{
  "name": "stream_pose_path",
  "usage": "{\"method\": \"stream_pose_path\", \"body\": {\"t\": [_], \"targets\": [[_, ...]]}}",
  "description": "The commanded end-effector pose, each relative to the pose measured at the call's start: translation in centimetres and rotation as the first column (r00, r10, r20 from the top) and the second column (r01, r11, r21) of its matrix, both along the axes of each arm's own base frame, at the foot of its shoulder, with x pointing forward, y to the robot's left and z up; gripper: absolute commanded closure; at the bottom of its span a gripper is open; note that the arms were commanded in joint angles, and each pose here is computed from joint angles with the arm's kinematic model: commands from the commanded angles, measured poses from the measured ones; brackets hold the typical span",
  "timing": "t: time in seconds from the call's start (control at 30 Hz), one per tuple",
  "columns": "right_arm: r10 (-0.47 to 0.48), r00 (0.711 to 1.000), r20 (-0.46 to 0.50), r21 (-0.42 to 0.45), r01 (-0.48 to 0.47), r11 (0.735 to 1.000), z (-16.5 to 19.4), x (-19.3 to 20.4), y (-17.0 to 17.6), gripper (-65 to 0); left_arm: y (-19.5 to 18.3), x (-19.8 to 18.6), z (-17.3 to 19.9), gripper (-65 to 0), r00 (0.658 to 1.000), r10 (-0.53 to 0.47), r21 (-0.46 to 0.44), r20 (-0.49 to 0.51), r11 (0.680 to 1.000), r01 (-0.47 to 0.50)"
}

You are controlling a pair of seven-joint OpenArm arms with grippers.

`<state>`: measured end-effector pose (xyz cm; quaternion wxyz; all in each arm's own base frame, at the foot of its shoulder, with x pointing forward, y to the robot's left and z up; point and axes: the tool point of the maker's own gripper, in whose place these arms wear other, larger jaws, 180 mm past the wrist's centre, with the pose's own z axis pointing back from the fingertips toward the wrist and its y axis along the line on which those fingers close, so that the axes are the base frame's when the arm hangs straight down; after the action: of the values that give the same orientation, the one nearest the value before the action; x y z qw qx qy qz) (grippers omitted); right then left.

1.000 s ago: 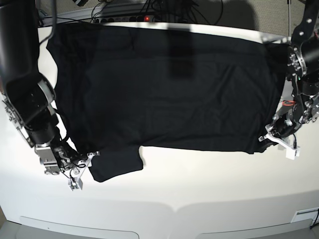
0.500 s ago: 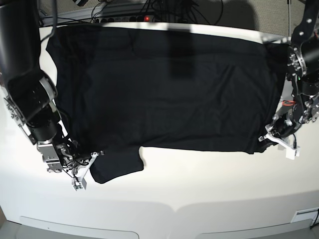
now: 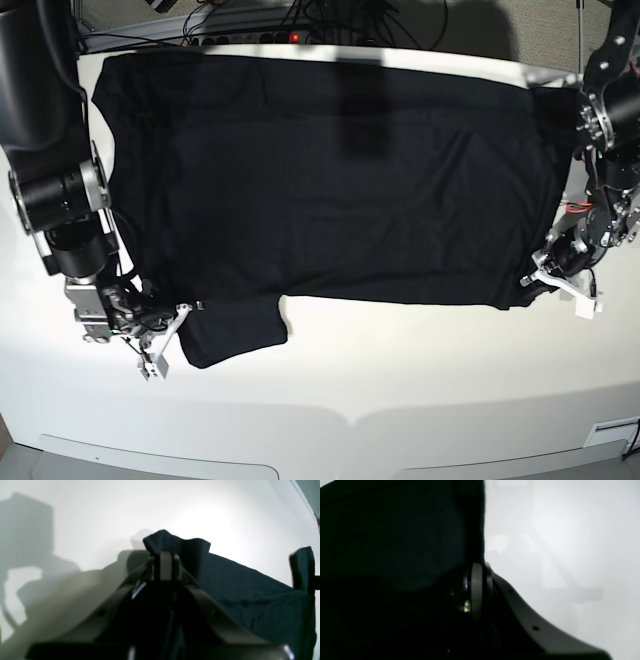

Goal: Fold the T-shirt properly
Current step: 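Lift the grasped edge with both grippers and fold it over the body, then lay the folded edge down and release both grippers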

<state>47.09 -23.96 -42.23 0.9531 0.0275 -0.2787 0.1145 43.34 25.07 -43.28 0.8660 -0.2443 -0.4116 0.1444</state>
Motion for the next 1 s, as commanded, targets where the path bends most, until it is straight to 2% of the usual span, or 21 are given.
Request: {"method": "stream_pose_path", "body": {"t": [0.0,0.13,0.33,0.57,0.7,0.83,0.9,0.97], "targets": [[-0.003,0.998,0.064,0.012,0.002,1.0,2.6,2.0,-0.5,0.0,1.3,1.2,1.8,0.0,0.999,0.009,0.025,0.041,1.0,-0.01],[0.011,0.994,0.107,0.053,-0.017,0.998,4.5,2.7,-0.9,0.0,1.9,1.9,3.0,0.0,0.997,0.008,0.045,0.076,0.999,-0.012],[0.061,0.989,0.133,0.058,-0.069,0.996,6.7,3.6,-0.1,0.0,2.2,2.9,4.7,0.0,0.992,-0.001,0.071,0.126,0.997,-0.008],[0.099,0.981,0.166,0.093,-0.115,0.989,9.3,4.0,1.4,0.0,2.2,3.0,4.9,0.0,0.992,-0.006,0.076,0.128,0.997,-0.004],[0.158,0.974,0.161,0.08,-0.173,0.982,8.9,2.4,2.3,0.0,2.4,2.9,4.9,0.0,0.992,-0.005,0.08,0.124,0.997,-0.005],[0.204,0.96,0.191,0.109,-0.227,0.968,8.6,-0.6,3.7,0.0,3.0,2.7,5.0,0.0,0.993,0.005,0.074,0.121,0.997,-0.014],[0.211,0.954,0.214,0.081,-0.233,0.969,8.9,-2.4,3.8,0.0,3.5,2.4,5.1,0.0,0.994,0.02,0.046,0.11,0.999,-0.025],[0.22,0.954,0.204,0.019,-0.229,0.973,8.7,-4.3,3.1,0.0,4.0,2.1,5.2,0.0,0.994,0.038,0.014,0.104,0.999,-0.039]]}}
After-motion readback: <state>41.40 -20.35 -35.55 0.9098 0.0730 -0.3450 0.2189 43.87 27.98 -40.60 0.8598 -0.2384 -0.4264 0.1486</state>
